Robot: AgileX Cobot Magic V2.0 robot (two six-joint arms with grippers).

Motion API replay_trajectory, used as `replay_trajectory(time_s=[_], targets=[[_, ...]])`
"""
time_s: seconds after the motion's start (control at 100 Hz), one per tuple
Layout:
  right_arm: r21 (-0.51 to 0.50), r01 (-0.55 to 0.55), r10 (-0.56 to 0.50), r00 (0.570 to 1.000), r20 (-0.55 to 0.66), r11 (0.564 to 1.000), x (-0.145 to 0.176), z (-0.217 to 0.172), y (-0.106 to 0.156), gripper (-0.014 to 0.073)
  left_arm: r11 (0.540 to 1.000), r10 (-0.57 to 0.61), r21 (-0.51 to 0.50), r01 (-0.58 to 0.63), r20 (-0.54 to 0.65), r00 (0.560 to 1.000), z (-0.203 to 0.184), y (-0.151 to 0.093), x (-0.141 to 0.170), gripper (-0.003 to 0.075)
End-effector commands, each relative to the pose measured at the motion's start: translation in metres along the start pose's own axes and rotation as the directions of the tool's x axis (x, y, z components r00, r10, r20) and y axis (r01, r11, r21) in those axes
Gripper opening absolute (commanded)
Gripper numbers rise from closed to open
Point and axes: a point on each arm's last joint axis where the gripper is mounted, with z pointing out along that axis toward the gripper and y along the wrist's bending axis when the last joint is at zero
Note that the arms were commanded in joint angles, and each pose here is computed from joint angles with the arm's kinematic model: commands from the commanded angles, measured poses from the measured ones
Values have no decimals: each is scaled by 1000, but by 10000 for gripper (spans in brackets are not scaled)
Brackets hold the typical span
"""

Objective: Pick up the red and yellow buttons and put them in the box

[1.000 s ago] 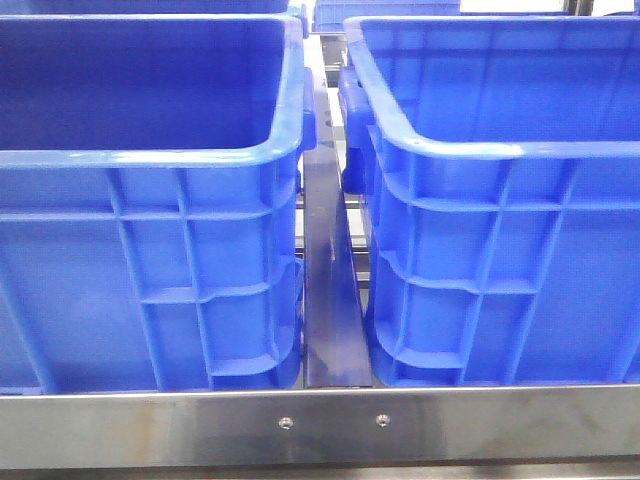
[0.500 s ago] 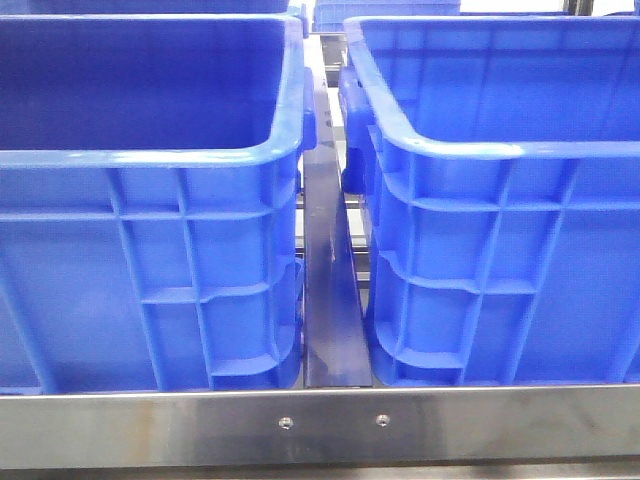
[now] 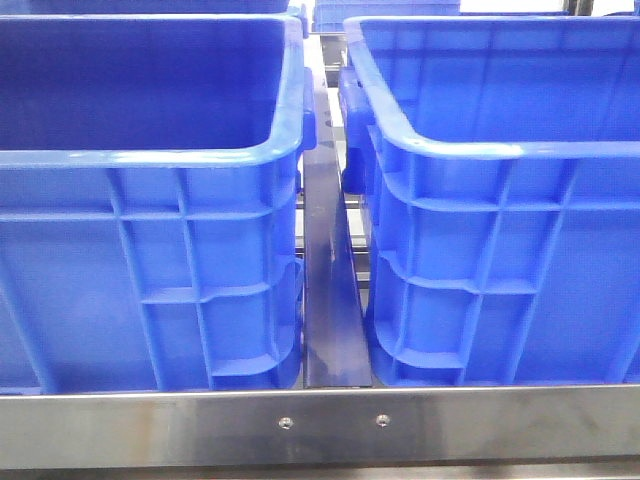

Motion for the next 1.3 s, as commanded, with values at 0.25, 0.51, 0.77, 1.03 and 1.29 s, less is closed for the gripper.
replay_trajectory(time_s=[0.25,0.51,0.77,1.03,1.29], targets=[[61,16,-21,996,82,998,-17,-10,0,-69,1000,-7,19,6,62,998,-1,-2,7,-19],[84,-24,6,976,219,996,-1,-26,0,-69,1000,-7,19,6,62,998,-1,-2,7,-19],[81,-37,11,954,301,996,41,-51,2,-69,1000,-7,19,6,62,998,-1,-2,7,-19],[79,-37,3,920,391,996,77,-73,5,-69,1000,-7,19,6,62,998,-1,-2,7,-19],[72,-54,21,918,397,996,103,-73,6,-69,1000,-7,19,6,62,998,-1,-2,7,-19]])
